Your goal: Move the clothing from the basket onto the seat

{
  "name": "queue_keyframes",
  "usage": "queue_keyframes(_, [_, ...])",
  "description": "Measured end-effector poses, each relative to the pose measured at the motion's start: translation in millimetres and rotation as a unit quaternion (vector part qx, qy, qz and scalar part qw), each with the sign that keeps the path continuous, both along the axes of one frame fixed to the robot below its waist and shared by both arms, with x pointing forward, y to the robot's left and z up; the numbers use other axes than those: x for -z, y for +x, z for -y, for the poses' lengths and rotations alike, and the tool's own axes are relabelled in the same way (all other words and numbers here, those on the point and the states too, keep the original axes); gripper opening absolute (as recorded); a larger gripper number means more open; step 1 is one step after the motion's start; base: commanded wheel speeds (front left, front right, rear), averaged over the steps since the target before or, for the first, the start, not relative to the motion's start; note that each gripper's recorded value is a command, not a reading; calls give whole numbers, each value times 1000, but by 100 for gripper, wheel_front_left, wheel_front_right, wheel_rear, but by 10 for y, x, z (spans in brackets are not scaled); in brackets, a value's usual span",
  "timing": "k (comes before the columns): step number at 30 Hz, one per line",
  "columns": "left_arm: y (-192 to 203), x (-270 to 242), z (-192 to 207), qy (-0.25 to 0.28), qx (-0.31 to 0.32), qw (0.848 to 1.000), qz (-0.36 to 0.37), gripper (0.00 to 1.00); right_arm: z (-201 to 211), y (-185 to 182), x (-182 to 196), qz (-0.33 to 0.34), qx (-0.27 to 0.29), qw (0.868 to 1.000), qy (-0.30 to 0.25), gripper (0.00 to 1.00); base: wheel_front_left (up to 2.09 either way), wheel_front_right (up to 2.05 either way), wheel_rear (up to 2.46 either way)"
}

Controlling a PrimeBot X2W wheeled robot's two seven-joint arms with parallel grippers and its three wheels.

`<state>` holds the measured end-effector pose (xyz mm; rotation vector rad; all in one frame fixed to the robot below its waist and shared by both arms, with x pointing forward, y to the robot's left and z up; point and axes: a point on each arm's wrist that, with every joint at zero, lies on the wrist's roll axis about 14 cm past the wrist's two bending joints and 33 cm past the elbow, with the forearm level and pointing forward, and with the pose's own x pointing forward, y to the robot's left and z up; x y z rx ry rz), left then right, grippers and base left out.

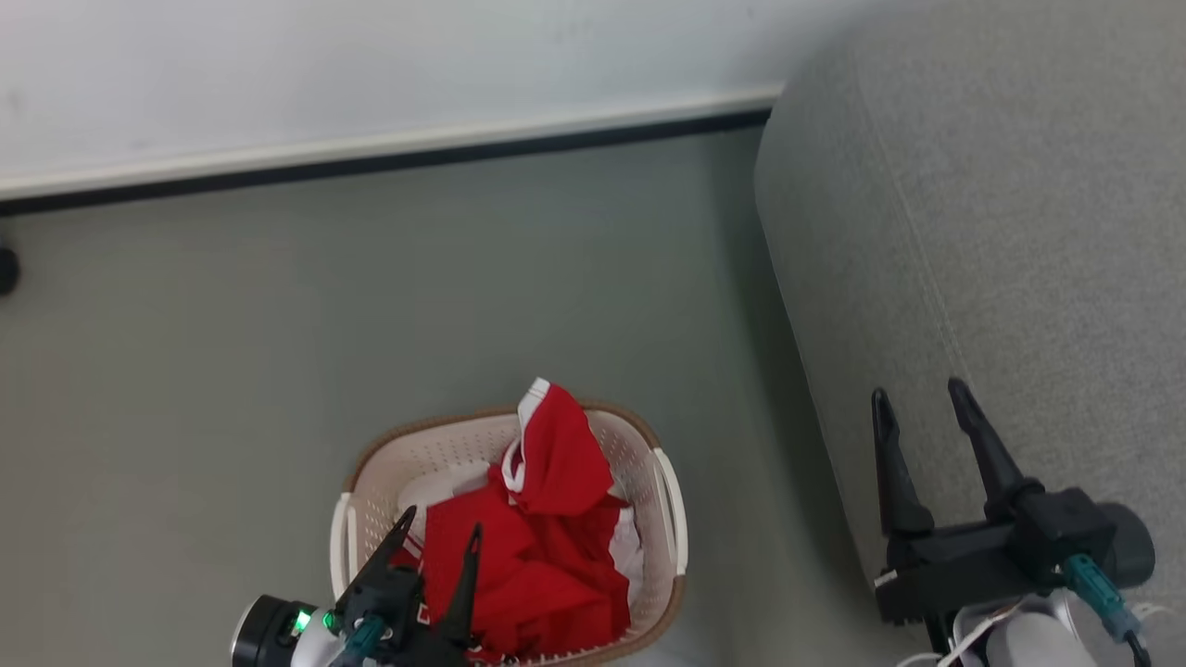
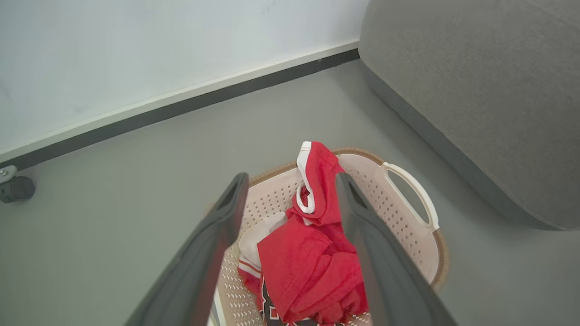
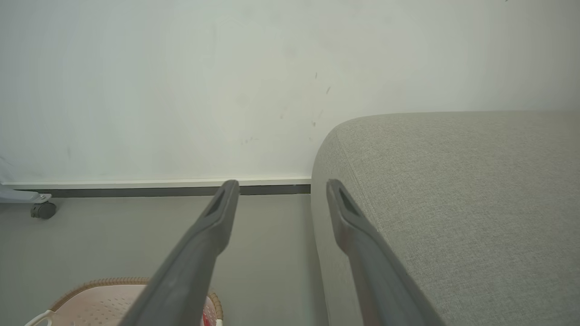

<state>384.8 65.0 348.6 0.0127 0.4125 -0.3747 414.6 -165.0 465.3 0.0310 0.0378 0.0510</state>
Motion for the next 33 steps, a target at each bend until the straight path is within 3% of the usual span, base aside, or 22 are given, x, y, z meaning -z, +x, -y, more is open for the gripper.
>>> queue_keyframes(7, [43,446,215,19,43,997,-66,100,70,189,107,-4,5,1000,-9,100,0,0,0])
queue_keyframes(20, [298,1035,477,38,95,987,-125,100,169,424,359,-19,16,999,-21,100,0,0,0])
queue_keyframes(33, [688,1635,555,47,111,982,-148,100,262,763,690,-29,28,999,-27,100,0,0,0])
